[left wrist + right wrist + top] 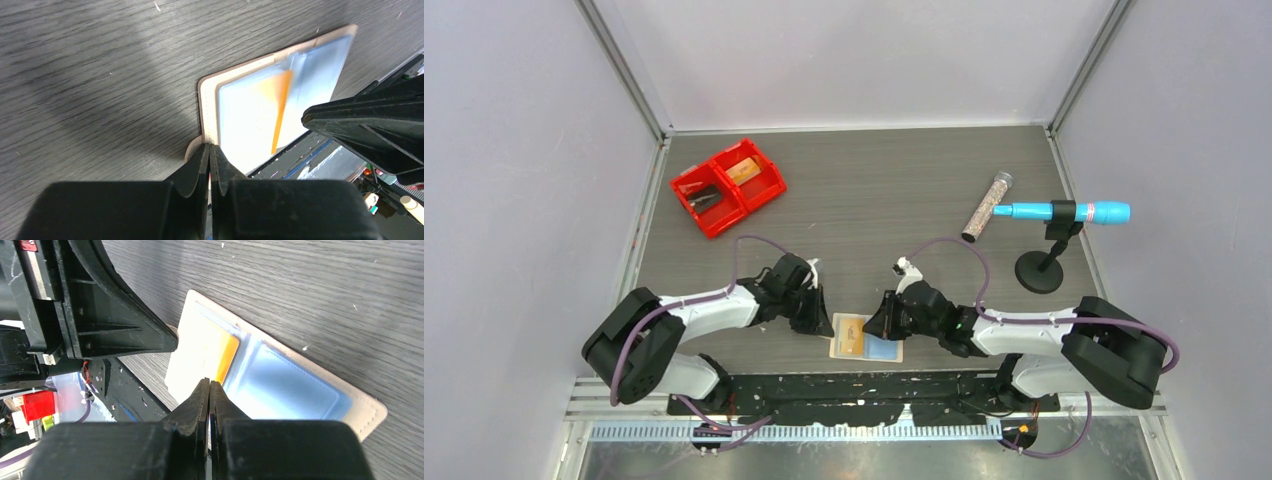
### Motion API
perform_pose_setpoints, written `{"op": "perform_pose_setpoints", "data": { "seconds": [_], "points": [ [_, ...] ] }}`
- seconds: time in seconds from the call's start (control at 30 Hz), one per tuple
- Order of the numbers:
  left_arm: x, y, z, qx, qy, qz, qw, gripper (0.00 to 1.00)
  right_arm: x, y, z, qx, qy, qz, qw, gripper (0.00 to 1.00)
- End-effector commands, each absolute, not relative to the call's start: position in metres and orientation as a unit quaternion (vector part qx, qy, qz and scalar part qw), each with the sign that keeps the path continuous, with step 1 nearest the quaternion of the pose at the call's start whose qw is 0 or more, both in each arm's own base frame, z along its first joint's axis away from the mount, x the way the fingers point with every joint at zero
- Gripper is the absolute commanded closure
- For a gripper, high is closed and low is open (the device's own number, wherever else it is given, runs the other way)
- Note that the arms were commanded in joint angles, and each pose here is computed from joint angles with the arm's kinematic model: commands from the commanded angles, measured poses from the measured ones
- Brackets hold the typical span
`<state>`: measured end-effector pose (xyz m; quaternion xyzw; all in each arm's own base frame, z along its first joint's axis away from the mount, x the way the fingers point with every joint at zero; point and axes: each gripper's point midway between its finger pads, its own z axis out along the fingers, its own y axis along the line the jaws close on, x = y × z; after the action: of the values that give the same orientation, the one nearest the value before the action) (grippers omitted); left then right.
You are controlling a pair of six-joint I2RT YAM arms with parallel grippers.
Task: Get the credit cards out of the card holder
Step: Remove the credit card from the card holder.
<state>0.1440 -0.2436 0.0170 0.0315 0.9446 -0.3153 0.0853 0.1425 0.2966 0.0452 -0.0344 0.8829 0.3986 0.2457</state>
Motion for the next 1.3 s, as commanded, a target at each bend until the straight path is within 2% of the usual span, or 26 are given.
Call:
{"op": "perform_pose_setpoints", "data": {
  "seconds": [0.0,0.3,0.43,0.67,0.73,1.1,1.27],
  "points": [
    [0.139,-0.223,-0.008,0.036,0.963,-0.254,0.084,0.95,0.145,0.299,0.059,-0.042,0.869,0.421,0.257,0.95],
    [0.138,-0.223,-0.007,0.033,0.962,-0.258,0.082,0.95,0.145,0.292,0.06,-0.039,0.865,0.43,0.256,0.95],
    [0.137,-0.231,0.004,0.031,0.956,-0.282,0.082,0.94,0.143,0.297,0.065,-0.037,0.862,0.44,0.247,0.88],
    [0.137,-0.241,0.027,0.03,0.943,-0.317,0.095,0.92,0.143,0.305,0.066,-0.024,0.867,0.436,0.24,0.7],
    [0.137,-0.242,0.029,0.03,0.942,-0.321,0.097,0.91,0.143,0.306,0.063,-0.022,0.872,0.426,0.238,0.68],
    [0.14,-0.256,0.043,0.041,0.932,-0.344,0.11,0.9,0.143,0.31,0.053,-0.019,0.884,0.406,0.232,0.69],
    [0.139,-0.257,0.028,0.041,0.935,-0.337,0.099,0.9,0.144,0.309,0.048,-0.018,0.887,0.398,0.233,0.69]
  ]
}}
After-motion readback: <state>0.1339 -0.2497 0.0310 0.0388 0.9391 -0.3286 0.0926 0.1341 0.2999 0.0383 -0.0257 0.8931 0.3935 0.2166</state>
